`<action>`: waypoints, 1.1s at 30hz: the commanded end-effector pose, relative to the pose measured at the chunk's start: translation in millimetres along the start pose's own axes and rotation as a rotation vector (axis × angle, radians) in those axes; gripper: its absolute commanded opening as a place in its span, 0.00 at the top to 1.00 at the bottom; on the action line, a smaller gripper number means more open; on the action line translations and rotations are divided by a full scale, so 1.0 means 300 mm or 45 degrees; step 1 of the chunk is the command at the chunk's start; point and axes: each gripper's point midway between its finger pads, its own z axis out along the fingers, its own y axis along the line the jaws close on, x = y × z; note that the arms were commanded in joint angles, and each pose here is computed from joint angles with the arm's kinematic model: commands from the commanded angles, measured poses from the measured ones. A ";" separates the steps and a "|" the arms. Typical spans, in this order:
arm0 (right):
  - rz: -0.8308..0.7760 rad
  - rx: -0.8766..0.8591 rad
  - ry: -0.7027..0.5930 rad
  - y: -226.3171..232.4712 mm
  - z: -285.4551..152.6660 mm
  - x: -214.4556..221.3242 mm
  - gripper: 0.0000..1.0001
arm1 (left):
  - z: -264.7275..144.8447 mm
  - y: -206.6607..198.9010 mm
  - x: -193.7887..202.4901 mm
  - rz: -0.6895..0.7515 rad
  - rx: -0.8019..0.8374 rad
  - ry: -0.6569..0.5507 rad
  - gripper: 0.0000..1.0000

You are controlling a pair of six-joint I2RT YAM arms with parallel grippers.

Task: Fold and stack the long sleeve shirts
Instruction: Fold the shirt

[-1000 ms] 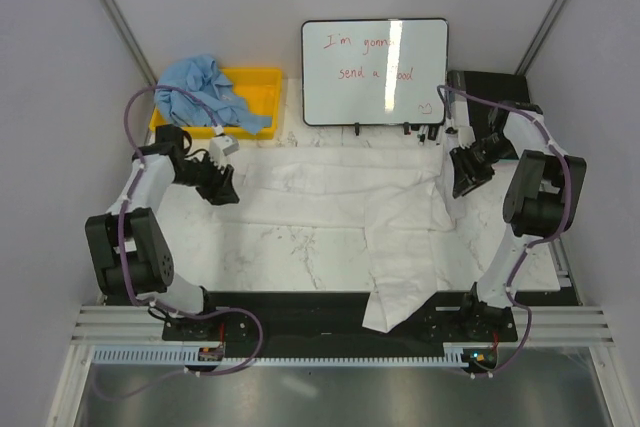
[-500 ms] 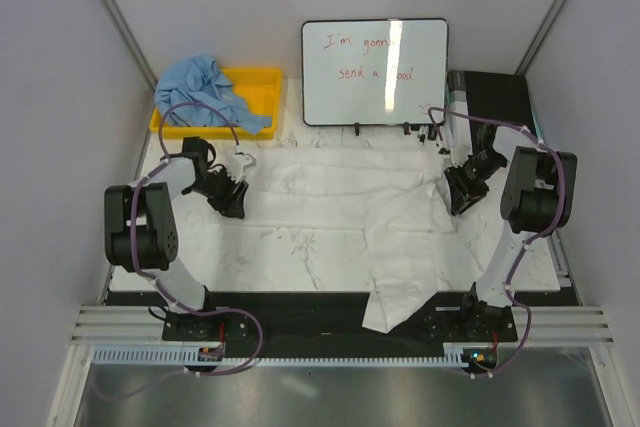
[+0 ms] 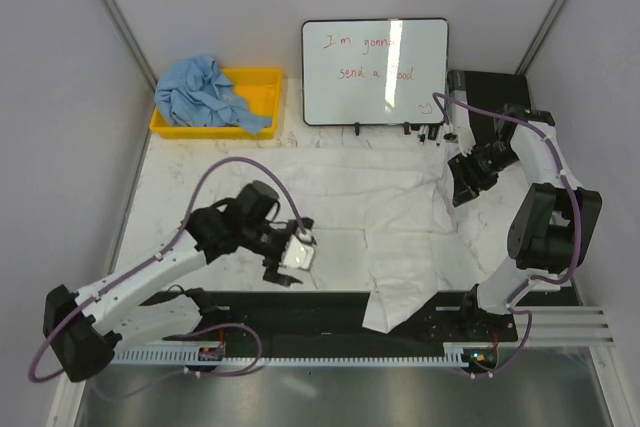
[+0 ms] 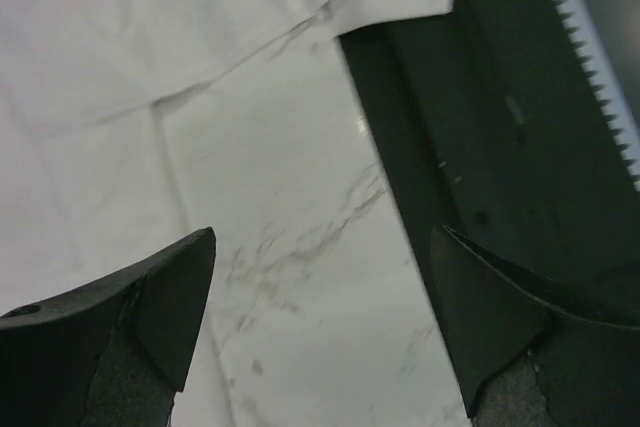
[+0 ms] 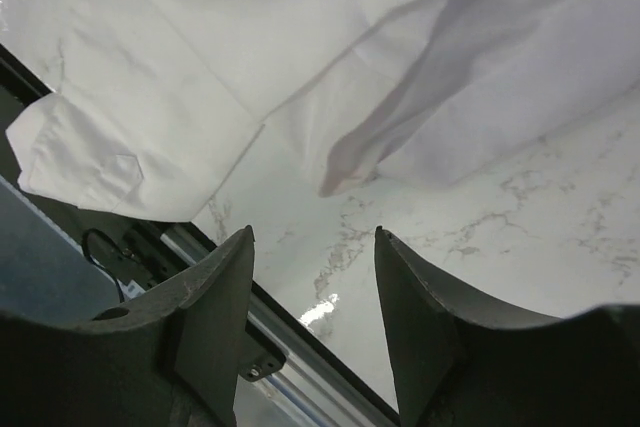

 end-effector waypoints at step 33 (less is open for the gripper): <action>0.063 -0.210 -0.056 0.101 0.046 -0.016 0.40 | 0.808 -0.323 -0.341 0.853 0.369 -0.164 0.24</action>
